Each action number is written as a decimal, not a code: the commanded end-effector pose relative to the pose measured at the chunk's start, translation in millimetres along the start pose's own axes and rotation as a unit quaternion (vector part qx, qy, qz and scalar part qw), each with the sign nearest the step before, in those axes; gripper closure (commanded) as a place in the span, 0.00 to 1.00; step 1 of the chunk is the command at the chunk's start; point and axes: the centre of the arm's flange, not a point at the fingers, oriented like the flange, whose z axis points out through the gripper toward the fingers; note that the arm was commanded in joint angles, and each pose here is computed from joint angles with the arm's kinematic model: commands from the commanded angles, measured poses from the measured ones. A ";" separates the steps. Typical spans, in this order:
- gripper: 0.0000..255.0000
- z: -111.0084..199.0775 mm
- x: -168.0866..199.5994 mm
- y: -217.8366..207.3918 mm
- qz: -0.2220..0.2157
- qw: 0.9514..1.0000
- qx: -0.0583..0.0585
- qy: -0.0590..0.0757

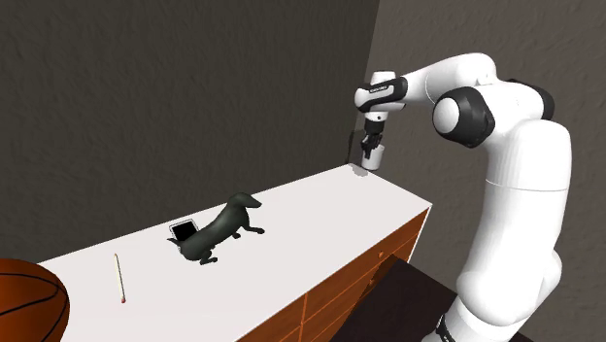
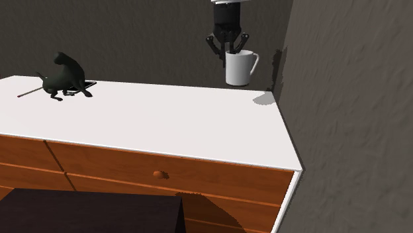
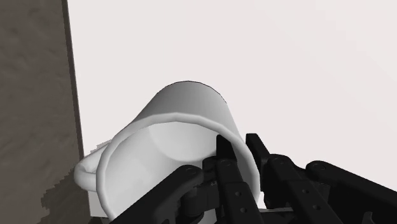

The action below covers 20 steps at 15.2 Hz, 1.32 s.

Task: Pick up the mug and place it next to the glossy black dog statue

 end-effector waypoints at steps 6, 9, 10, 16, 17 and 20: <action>1.00 -37.5 0.4 2.4 0.000 1.000 0.000 0.000; 1.00 -53.3 0.2 3.5 0.000 1.000 0.000 0.000; 1.00 -58.6 0.2 3.9 0.000 1.000 0.000 0.000; 1.00 -90.2 -0.2 6.1 0.000 1.000 0.000 0.000; 1.00 -95.4 -0.2 6.4 0.000 1.000 0.000 0.000; 1.00 -111.2 -0.4 7.5 0.000 1.000 0.000 0.000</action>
